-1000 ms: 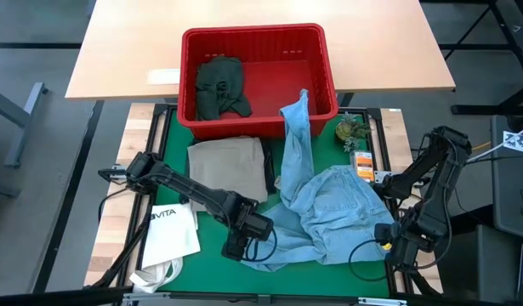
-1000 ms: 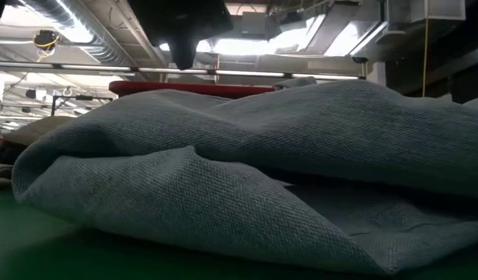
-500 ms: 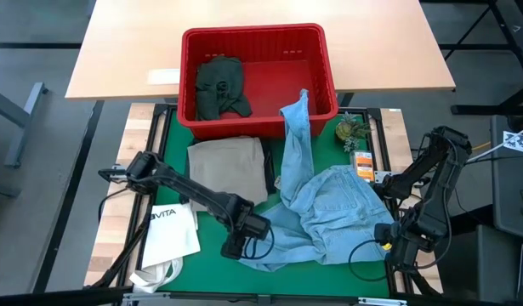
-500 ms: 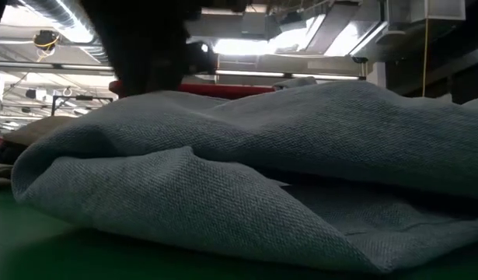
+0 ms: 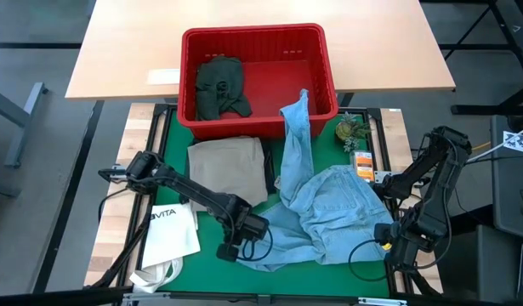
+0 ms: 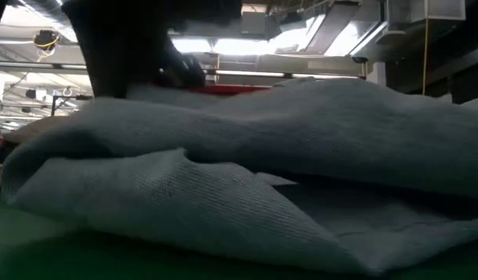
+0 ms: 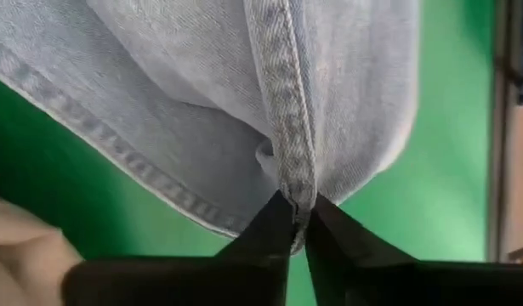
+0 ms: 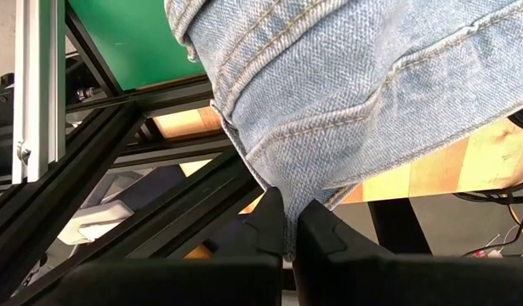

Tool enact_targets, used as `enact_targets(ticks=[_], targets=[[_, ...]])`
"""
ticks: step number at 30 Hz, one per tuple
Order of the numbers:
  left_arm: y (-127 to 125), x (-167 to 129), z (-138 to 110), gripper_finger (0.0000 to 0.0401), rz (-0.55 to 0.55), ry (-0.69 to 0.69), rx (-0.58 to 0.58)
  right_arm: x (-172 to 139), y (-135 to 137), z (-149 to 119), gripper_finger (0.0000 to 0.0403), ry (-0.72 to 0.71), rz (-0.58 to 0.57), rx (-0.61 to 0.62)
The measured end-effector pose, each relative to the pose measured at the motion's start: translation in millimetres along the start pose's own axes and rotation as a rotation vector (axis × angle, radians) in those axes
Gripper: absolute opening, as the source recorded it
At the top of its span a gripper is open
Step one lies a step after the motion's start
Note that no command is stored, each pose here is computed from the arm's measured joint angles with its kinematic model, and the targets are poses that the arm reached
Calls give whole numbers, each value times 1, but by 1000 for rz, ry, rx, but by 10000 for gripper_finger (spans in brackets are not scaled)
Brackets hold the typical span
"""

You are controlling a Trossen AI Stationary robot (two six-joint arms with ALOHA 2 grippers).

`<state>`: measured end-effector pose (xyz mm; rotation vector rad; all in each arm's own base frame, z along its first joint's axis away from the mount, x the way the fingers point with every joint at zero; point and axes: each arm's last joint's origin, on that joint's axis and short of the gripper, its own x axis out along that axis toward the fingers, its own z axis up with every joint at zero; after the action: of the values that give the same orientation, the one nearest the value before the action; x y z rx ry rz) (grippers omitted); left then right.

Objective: Fold Laundry from Bin
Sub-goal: Fold the light blue pants

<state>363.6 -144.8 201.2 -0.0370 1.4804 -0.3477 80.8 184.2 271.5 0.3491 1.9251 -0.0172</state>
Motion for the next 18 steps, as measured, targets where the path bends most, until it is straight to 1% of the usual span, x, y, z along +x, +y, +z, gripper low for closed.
enact_targets(ticks=[5,9,11,13,15,16,18], targets=[[-9,-34,3,9,-8,40,-9,0,0,0,5,-3,0,0],[-17,-64,4,6,-64,61,-30,0,0,0,5,-3,-1,0],[-22,-76,7,6,-118,35,-51,0,0,0,5,-3,-2,1],[-27,-86,13,6,-195,-13,-61,0,0,0,5,-5,-4,1],[-32,-90,20,8,-267,-76,-45,0,0,0,5,-16,-7,1],[-35,-90,23,10,-290,-106,-36,0,0,0,5,-20,-8,1],[-39,-91,28,18,-301,-167,-9,0,0,1,5,-24,-9,1]])
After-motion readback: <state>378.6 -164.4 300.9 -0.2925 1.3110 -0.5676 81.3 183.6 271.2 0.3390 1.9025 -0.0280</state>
